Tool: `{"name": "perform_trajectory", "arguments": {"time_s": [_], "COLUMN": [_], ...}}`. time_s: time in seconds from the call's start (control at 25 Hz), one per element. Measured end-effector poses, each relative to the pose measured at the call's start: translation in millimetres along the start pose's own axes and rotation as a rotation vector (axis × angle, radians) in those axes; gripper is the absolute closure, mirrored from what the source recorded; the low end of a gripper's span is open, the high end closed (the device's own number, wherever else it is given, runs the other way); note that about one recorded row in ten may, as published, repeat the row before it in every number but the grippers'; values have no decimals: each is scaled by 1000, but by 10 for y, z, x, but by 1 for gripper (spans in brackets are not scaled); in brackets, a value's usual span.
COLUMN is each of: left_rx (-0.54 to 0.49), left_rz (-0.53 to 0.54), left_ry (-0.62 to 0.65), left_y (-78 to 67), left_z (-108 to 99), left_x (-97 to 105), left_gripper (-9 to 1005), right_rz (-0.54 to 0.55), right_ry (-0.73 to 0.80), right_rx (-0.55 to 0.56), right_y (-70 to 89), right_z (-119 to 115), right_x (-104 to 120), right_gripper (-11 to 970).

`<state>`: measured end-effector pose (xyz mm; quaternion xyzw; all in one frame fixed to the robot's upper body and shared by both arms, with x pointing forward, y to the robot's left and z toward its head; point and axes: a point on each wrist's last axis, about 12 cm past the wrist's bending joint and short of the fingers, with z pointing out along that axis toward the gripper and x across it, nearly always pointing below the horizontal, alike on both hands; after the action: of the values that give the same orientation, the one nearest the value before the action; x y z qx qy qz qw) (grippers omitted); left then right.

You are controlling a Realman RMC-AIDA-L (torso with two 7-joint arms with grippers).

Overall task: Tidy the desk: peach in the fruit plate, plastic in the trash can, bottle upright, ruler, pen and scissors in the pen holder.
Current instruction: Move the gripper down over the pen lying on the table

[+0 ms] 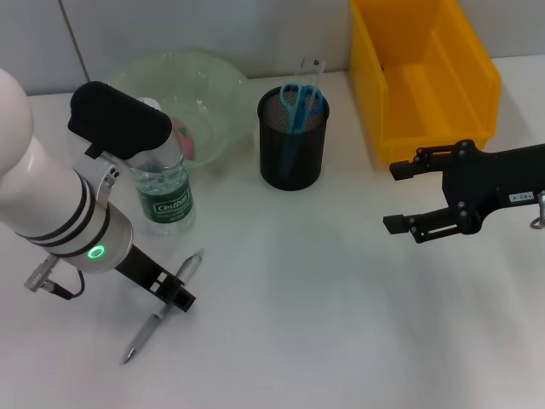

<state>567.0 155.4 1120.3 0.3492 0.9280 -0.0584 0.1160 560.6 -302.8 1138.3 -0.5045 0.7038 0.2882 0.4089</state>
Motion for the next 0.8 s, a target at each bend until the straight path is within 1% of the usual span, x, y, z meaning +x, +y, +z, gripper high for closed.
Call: {"name": "perform_trajectory", "arguments": {"time_s": [0.36,0.8], "left_rx": [-4,-6], "left_rz": [-3,11], "left_ry": [8,23], "left_y": [14,-4], "left_z": [24,42], "left_x": [17,5], "left_gripper": [312,314], "right_rz": [0,-3], "right_ry": [0,1], "right_rx": [3,6], "right_y": [2,8], "right_z": [5,5], "right_x": [-1,-2], "right_gripper": [150,150]}}
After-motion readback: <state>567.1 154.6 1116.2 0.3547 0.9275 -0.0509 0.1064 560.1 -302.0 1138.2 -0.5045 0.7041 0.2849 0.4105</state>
